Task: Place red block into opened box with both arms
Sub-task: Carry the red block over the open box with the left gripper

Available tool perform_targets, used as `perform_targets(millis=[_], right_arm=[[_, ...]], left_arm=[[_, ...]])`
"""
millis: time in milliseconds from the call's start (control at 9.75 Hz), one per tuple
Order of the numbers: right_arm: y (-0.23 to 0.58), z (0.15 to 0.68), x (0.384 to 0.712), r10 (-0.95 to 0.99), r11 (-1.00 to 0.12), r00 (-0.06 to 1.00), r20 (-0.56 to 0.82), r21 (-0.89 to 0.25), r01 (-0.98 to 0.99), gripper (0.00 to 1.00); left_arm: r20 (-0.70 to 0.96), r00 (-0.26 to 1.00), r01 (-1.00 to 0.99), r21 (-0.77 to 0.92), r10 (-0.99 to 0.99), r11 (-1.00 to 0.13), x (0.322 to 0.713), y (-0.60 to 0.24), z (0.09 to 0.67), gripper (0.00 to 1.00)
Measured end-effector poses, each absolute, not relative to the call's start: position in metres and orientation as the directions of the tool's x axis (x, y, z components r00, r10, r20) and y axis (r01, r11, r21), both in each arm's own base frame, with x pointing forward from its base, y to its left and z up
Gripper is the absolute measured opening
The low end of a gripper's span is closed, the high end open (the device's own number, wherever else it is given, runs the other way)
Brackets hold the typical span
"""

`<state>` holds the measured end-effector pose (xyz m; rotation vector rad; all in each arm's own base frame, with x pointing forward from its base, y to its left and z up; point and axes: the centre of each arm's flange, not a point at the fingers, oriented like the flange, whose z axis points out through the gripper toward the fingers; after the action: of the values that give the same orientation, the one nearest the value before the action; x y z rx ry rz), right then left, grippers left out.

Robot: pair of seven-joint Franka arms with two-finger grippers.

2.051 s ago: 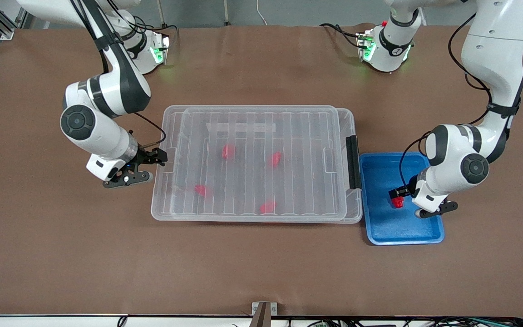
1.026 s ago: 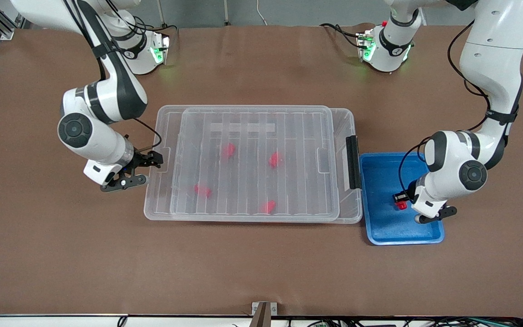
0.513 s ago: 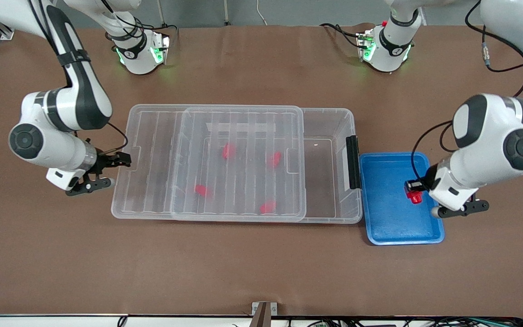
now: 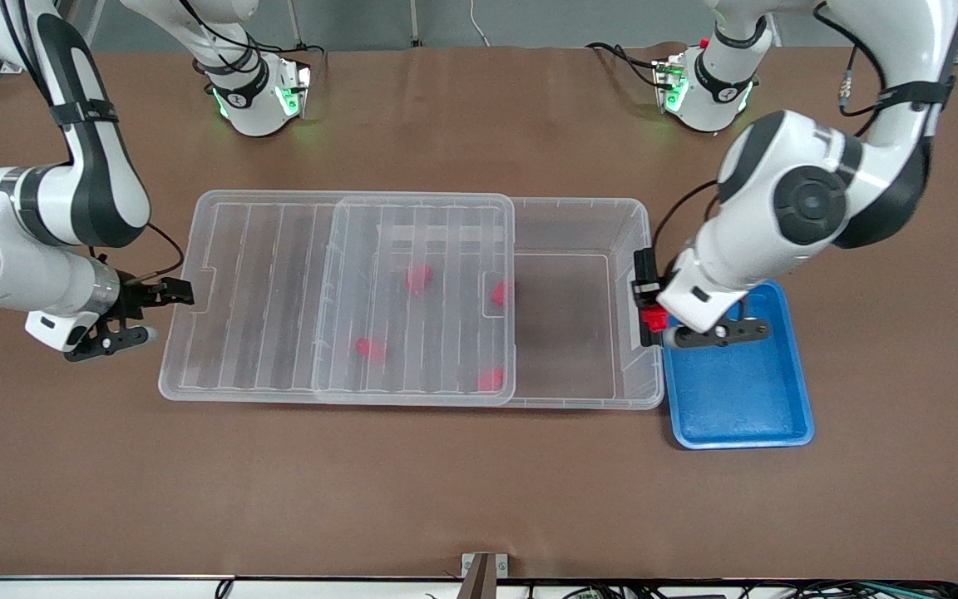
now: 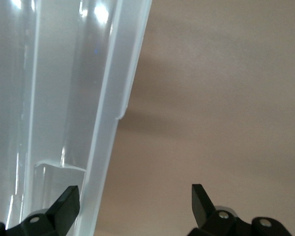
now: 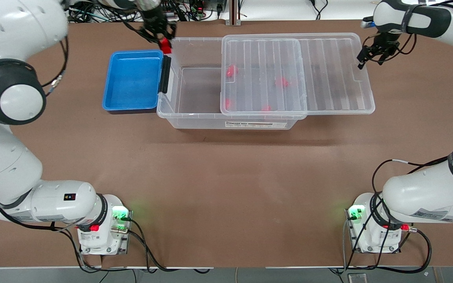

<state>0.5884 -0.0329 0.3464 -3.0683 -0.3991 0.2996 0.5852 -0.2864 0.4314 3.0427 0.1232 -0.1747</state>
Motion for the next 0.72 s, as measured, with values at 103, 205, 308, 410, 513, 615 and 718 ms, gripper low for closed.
perform_targets(millis=[103, 205, 308, 410, 513, 615, 718], right_arm=[[-0.035, 0.35, 0.589, 0.254, -0.967, 0.948, -0.19, -0.058, 0.247, 1.0], [-0.035, 0.354, 0.591, 0.253, -0.967, 0.948, -0.19, -0.057, 0.247, 1.0], [-0.034, 0.359, 0.593, 0.24, -0.971, 0.952, -0.189, -0.054, 0.234, 1.0], [-0.031, 0.368, 0.596, 0.207, -0.978, 0.958, -0.197, -0.049, 0.202, 1.0], [-0.025, 0.382, 0.599, 0.158, -0.987, 0.966, -0.204, -0.041, 0.153, 1.0], [-0.016, 0.404, 0.604, 0.093, -0.996, 0.977, -0.19, -0.027, 0.089, 1.0], [-0.009, 0.436, 0.605, 0.018, -1.0, 0.989, -0.148, -0.008, 0.017, 1.0]], left_arm=[[-0.127, 0.99, 0.073, 0.093, 0.061, -0.993, 0.578, -0.308, 0.413, 0.35], [-0.125, 0.99, 0.07, 0.104, 0.057, -0.992, 0.57, -0.324, 0.39, 0.35], [-0.126, 0.99, 0.072, 0.11, 0.058, -0.991, 0.56, -0.337, 0.367, 0.35], [-0.128, 0.99, 0.074, 0.111, 0.06, -0.991, 0.548, -0.347, 0.346, 0.35], [-0.119, 0.991, 0.073, 0.098, 0.061, -0.992, 0.535, -0.356, 0.327, 0.35], [-0.106, 0.992, 0.077, 0.075, 0.069, -0.994, 0.523, -0.365, 0.308, 0.35], [-0.096, 0.993, 0.073, 0.048, 0.068, -0.996, 0.513, -0.373, 0.288, 0.35]])
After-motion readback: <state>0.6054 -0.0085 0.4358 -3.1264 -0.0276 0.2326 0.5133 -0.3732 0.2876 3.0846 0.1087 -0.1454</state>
